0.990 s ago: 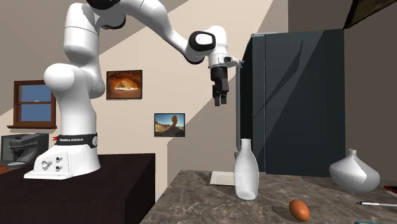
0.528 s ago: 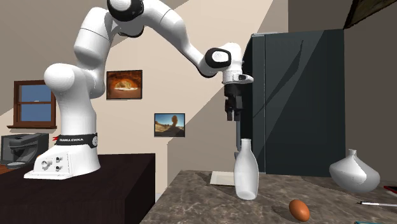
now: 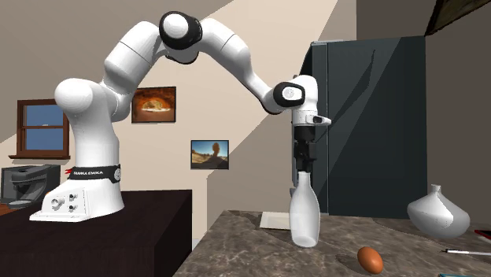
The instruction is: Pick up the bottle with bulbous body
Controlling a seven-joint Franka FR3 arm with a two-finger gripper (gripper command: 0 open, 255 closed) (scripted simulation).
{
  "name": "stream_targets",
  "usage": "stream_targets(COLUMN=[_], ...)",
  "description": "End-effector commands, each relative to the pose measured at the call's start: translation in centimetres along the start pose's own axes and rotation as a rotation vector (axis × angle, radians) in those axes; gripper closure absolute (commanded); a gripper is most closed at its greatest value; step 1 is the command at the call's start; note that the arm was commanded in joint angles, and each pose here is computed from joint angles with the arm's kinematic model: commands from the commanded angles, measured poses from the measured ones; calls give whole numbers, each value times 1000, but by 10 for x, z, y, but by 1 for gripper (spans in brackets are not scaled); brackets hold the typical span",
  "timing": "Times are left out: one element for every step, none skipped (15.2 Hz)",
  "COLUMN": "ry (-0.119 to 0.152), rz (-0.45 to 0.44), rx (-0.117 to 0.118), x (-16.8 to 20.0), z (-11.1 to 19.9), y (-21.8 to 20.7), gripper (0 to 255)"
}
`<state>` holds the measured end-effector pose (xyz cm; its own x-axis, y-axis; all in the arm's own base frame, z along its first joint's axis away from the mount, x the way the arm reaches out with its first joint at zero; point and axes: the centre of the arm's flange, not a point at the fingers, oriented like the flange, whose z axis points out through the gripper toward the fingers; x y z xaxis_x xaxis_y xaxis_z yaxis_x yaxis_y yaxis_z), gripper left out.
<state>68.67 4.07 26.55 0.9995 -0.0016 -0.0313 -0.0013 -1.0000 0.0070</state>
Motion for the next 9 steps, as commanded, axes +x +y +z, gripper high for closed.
stream_targets(ry=[-1, -1, -1, -1, -1, -1, -1, -1, -1], rz=[2, 2, 2, 2, 2, 2, 2, 2, 2], rx=[1, 1, 1, 1, 1, 1, 1, 1, 1], x=[5, 5, 6, 6, 6, 6, 6, 6, 7], z=[12, 17, 22, 27, 33, 38, 41, 41, 41], y=[2, 2, 1, 1, 1, 1, 1, 1, 1], gripper=[0, 0, 0, 0, 0, 0, 0, 0, 255])
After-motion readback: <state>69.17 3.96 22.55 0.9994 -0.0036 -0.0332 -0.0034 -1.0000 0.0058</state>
